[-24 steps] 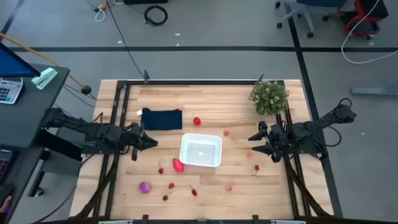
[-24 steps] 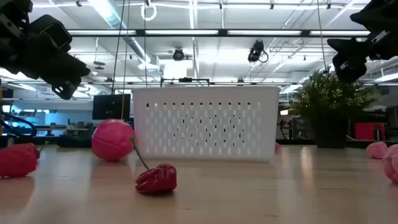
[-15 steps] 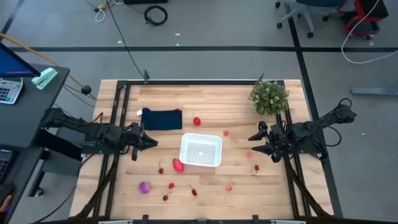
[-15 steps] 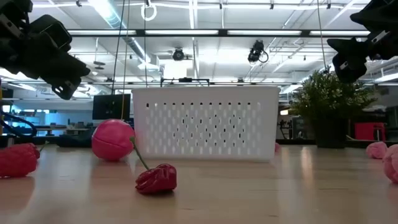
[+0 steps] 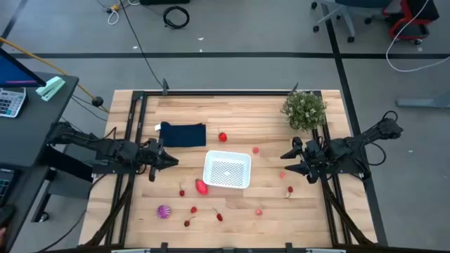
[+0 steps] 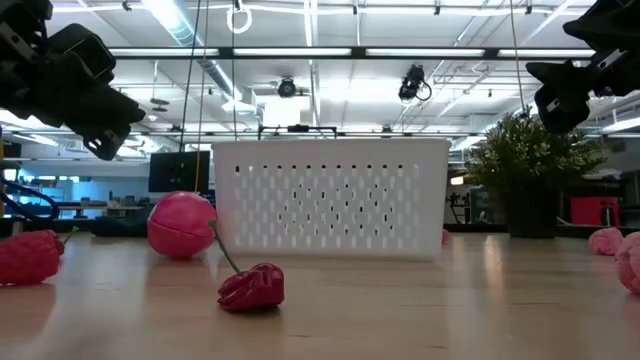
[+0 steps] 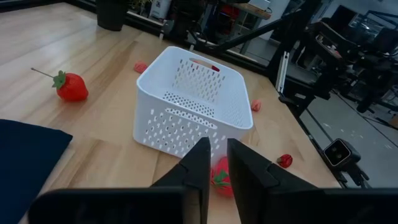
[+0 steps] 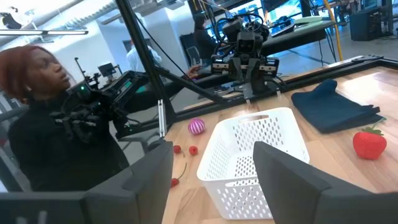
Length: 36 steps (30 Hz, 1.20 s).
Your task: Pick and placing Produce into tupperware
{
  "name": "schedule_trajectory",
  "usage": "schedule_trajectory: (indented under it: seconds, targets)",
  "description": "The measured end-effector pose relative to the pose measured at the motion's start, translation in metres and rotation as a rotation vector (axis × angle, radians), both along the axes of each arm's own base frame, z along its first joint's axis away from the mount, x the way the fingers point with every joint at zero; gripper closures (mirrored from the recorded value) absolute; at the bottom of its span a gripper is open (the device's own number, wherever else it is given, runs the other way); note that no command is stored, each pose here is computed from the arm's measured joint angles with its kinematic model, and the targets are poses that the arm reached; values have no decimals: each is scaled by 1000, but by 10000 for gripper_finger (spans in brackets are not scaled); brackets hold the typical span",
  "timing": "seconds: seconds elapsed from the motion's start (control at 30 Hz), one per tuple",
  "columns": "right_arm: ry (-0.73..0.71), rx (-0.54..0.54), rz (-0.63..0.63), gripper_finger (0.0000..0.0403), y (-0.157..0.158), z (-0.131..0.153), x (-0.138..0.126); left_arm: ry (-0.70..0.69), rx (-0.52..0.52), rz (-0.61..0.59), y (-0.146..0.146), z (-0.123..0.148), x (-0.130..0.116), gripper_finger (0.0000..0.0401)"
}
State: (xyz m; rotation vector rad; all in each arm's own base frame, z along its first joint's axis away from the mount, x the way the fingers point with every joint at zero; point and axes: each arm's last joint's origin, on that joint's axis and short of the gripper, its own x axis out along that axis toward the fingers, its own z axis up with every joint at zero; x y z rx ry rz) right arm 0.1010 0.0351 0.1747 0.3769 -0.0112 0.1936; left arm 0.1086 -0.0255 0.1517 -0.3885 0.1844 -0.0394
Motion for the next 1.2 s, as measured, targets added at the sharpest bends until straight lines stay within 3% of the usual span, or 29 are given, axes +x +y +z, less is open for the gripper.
schedule_trajectory:
  seconds: [0.47, 0.7, 0.83, 1.2]
  targets:
    - [0, 0, 0, 171, 0, 0, 0, 0, 1, 0, 0, 0, 0, 340]
    - [1, 0, 0, 171, 0, 0, 0, -10, 126, -15, 0, 0, 0, 346]
    - [0, 0, 0, 171, 0, 0, 0, -27, 68, 63, 2, 2, 0, 348]
    - [0, 0, 0, 171, 0, 0, 0, -26, 40, 69, 2, 2, 0, 340]
